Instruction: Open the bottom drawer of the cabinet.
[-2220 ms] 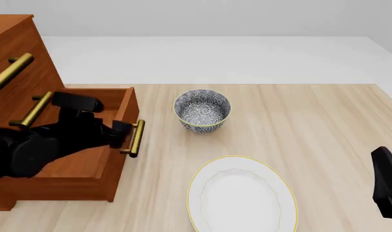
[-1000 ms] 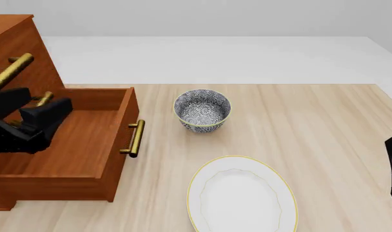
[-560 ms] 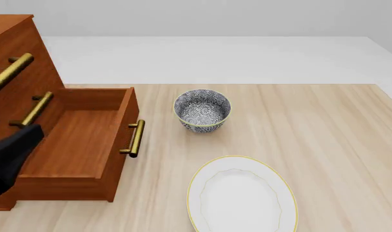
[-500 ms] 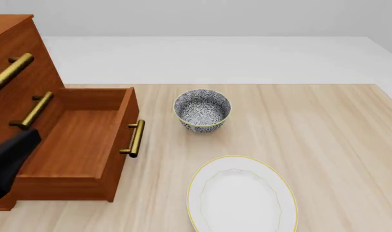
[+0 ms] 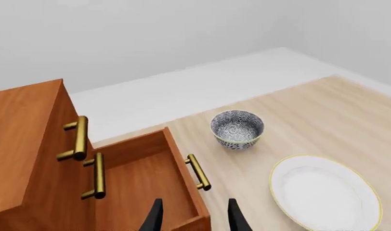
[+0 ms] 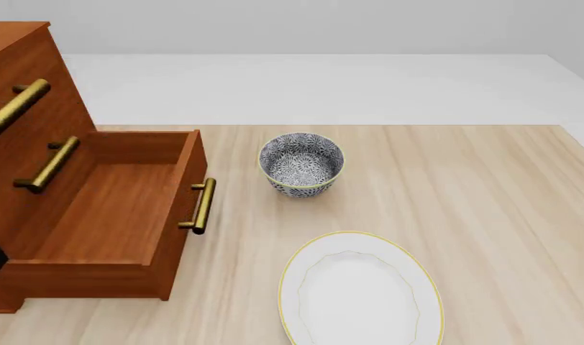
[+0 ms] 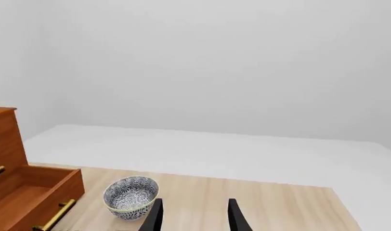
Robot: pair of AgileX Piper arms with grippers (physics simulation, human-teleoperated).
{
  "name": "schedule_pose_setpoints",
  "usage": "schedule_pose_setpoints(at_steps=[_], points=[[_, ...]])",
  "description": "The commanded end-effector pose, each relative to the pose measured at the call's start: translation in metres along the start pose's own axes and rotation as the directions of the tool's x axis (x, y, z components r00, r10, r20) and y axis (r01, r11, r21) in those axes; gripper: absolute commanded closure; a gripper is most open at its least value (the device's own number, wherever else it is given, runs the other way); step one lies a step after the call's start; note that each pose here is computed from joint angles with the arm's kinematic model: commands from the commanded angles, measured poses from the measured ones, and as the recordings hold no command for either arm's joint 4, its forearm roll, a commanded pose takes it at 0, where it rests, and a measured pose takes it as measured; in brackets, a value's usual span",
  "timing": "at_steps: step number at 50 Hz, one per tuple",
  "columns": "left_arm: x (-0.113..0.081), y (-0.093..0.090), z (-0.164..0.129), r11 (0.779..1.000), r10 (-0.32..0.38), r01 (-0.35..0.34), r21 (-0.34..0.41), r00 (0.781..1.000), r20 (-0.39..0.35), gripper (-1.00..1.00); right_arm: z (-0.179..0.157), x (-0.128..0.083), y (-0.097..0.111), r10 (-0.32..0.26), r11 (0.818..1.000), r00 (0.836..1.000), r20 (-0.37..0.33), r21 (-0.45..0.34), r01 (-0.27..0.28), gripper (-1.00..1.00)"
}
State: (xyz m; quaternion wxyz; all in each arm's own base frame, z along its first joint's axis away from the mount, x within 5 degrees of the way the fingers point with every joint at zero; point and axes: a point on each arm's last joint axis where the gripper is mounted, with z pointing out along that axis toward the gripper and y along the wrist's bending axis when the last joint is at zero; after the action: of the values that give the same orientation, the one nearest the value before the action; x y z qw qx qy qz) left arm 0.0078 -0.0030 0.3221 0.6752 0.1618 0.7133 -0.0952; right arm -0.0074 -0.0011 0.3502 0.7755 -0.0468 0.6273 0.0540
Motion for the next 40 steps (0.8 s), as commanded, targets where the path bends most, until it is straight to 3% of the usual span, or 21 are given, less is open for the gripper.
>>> schedule_pose_setpoints(at_steps=[1, 27, 40], points=[[-0.009, 0.001, -0.019, 1.000, 0.012, -0.013, 0.004, 0.999, 0.031, -1.00, -0.014, -0.022, 0.000, -0.012, 1.000, 1.000, 0.001, -0.007, 0.012, -1.00], [-0.042, 0.005, -0.057, 0.999, 0.030, -0.032, 0.016, 0.996, 0.086, -1.00, -0.056, -0.064, -0.004, -0.061, 0.997, 0.998, -0.021, -0.052, 0.060, -1.00], [-0.045, 0.004, -0.068, 0.999, 0.032, -0.032, 0.007, 0.998, 0.047, -1.00, -0.067, -0.070, -0.006, -0.082, 0.994, 0.995, -0.048, -0.071, 0.079, -1.00]])
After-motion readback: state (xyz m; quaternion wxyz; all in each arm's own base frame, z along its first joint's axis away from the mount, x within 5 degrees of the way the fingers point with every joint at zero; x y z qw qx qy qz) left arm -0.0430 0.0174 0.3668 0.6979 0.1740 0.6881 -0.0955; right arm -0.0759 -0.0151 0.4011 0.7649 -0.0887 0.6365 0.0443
